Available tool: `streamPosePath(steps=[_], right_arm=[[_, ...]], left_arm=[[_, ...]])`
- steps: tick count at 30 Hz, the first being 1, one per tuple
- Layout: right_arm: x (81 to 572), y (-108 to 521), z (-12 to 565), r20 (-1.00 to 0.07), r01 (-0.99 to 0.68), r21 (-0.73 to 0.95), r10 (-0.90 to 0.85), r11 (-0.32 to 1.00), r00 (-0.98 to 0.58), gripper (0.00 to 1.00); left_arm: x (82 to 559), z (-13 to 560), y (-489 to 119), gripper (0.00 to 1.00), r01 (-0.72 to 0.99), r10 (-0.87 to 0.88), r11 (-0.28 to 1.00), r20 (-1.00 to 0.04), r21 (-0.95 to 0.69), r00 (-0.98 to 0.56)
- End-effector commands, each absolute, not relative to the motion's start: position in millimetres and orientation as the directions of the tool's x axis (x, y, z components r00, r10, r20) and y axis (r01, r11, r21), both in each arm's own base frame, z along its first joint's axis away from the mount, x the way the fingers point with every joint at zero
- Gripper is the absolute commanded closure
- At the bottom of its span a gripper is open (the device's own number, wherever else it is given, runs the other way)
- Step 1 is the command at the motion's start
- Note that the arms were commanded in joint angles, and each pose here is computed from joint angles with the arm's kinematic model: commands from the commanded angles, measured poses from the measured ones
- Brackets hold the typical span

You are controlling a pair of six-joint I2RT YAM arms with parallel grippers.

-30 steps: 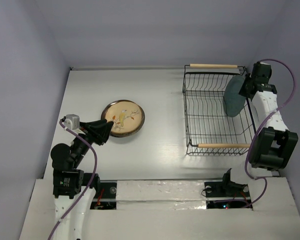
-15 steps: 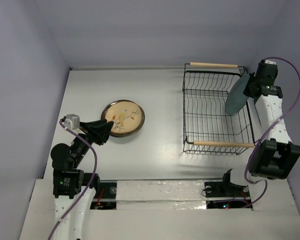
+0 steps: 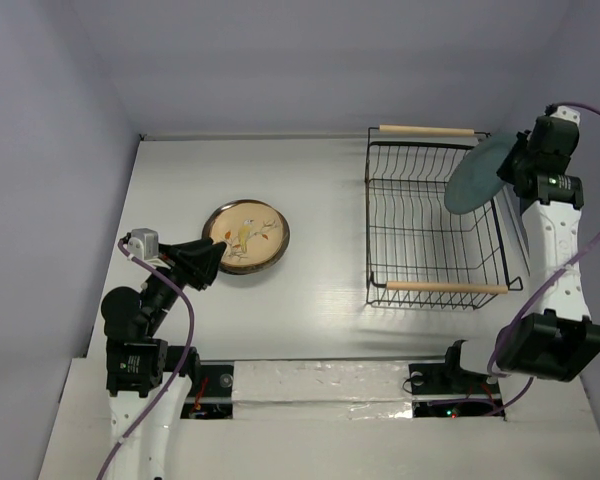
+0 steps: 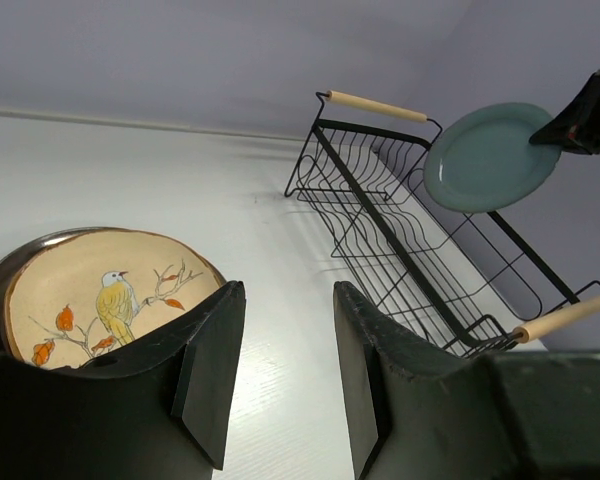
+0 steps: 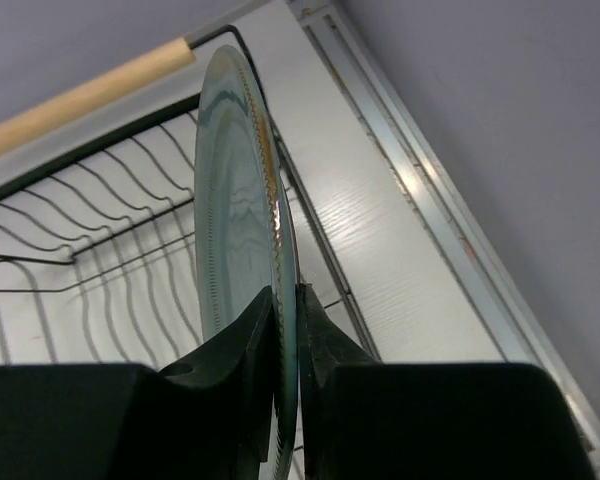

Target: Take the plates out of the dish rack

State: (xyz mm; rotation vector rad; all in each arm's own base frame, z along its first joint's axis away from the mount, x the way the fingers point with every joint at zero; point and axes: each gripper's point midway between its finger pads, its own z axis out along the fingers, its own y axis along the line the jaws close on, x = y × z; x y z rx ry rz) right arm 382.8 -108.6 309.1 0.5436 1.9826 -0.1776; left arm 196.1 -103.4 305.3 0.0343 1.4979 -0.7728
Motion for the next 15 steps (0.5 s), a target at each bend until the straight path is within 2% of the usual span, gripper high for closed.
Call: streamPosePath(steps=[1, 5, 9, 15], right_arm=[[383, -84, 405, -0.937, 0.316, 0.303, 0.341, 0.899, -0.074, 1.0], [370, -52, 440, -0.89, 0.156, 0.453, 0.455, 0.878, 0.028, 1.0], [359, -14, 460, -0.841, -0.039, 0.54, 0.541, 0.841, 0.028, 1.0], [354, 76, 463, -0.787, -0.278, 0.607, 0.612, 0.744, -0.081, 1.0]], left_arm=[[195, 317, -103, 0.63, 0.5, -0.435, 0.764, -0.898, -0.407, -0.066], [195, 317, -104, 0.63, 0.5, -0.434, 0.764, -0.898, -0.408, -0.069], [196, 316, -103, 0.63, 0.498, -0.435, 0.764, -0.898, -0.409, -0.07], [197, 315, -103, 0.63, 0.492, -0.435, 0.766, -0.897, -0.414, -0.077]])
